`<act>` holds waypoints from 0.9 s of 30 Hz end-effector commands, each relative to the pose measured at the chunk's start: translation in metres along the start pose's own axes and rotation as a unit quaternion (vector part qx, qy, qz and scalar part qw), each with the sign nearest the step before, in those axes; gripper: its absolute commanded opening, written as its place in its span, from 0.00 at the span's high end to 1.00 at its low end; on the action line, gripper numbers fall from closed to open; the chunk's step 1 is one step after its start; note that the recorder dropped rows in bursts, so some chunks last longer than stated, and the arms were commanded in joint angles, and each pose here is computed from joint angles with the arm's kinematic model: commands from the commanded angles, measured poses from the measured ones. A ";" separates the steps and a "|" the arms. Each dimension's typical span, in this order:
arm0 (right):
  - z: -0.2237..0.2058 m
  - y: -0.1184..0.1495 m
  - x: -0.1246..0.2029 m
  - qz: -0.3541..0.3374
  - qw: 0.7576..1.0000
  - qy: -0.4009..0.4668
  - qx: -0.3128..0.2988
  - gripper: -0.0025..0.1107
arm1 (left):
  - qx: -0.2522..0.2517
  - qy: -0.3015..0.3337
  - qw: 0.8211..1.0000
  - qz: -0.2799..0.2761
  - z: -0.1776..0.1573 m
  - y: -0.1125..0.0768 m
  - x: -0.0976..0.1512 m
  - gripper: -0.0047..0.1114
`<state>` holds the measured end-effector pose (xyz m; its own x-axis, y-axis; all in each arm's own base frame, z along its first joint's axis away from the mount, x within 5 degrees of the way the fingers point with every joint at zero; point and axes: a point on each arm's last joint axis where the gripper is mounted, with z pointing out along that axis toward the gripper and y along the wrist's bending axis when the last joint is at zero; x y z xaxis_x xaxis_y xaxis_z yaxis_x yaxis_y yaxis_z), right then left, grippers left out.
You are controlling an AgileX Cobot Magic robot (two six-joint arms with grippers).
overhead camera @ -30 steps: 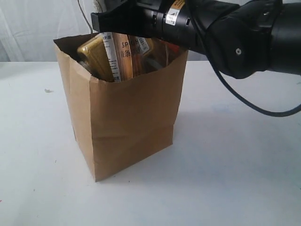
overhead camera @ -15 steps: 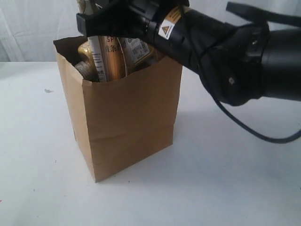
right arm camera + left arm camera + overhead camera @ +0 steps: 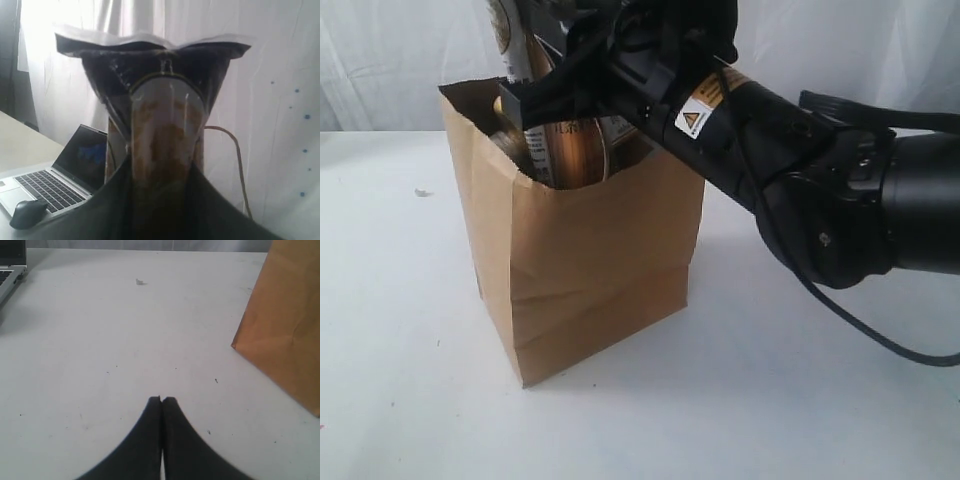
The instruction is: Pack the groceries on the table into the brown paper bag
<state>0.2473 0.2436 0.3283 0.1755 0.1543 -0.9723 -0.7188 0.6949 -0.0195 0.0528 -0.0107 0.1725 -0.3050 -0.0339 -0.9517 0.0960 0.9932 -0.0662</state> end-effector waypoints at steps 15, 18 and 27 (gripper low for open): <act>-0.003 -0.012 -0.001 -0.050 0.998 0.016 0.021 0.98 | 0.002 -0.002 1.000 -0.002 0.000 0.000 0.001 0.96; -0.003 -0.012 -0.001 -0.065 0.998 0.013 0.021 0.97 | 0.002 -0.002 1.000 -0.002 0.000 0.000 0.001 0.96; 0.002 -0.013 -0.011 -0.069 0.997 -0.004 0.022 0.82 | 0.002 -0.002 1.000 -0.002 0.000 0.000 0.001 0.96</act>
<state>0.2535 0.2385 0.3208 0.1855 0.0182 -0.9825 -0.6819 0.7223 -0.1154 0.0528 -0.0107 0.1725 -0.3050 -0.0339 -0.9517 0.0960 0.9932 -0.0662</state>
